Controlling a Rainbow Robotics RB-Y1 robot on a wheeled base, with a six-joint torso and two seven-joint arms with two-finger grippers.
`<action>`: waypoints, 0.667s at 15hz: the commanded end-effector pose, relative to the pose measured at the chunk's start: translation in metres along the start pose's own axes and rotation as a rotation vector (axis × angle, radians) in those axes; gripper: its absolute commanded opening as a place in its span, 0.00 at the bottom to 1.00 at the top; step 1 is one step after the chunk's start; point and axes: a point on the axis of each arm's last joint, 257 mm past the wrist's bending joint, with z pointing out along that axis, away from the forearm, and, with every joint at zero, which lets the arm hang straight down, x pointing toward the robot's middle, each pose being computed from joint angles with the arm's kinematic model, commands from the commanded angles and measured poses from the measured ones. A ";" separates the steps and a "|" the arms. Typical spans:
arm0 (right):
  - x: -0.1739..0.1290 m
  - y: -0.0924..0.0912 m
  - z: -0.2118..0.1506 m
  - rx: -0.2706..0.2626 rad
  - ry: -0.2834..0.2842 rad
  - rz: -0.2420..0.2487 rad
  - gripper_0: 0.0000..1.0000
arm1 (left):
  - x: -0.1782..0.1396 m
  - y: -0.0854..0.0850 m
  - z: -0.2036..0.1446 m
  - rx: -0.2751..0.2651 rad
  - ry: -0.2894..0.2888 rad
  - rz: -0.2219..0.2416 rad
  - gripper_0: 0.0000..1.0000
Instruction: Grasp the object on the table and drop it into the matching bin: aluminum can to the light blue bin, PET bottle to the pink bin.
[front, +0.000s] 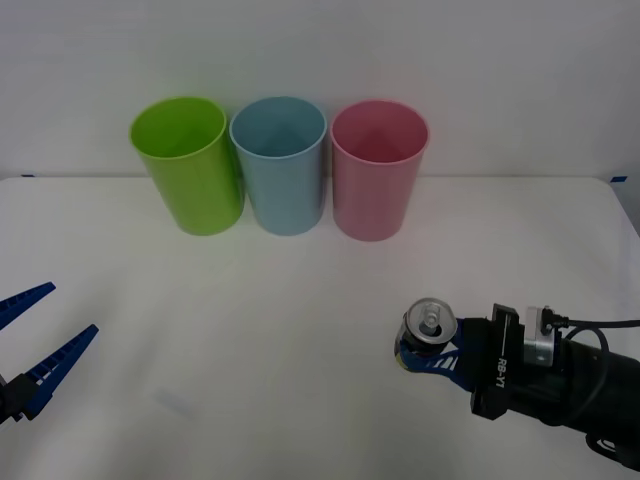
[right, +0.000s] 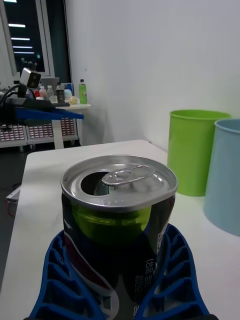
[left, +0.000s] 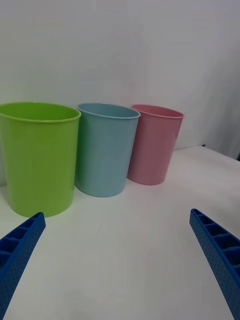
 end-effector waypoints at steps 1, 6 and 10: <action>-0.027 -0.016 0.007 -0.006 -0.021 -0.044 0.00 | 0.000 0.000 0.000 0.000 0.000 0.000 1.00; -0.079 -0.040 0.020 -0.004 -0.045 -0.019 0.00 | 0.000 0.000 0.000 0.000 0.000 0.000 1.00; -0.111 -0.065 0.041 0.008 -0.075 -0.013 0.00 | 0.000 0.000 0.000 0.000 0.000 0.000 1.00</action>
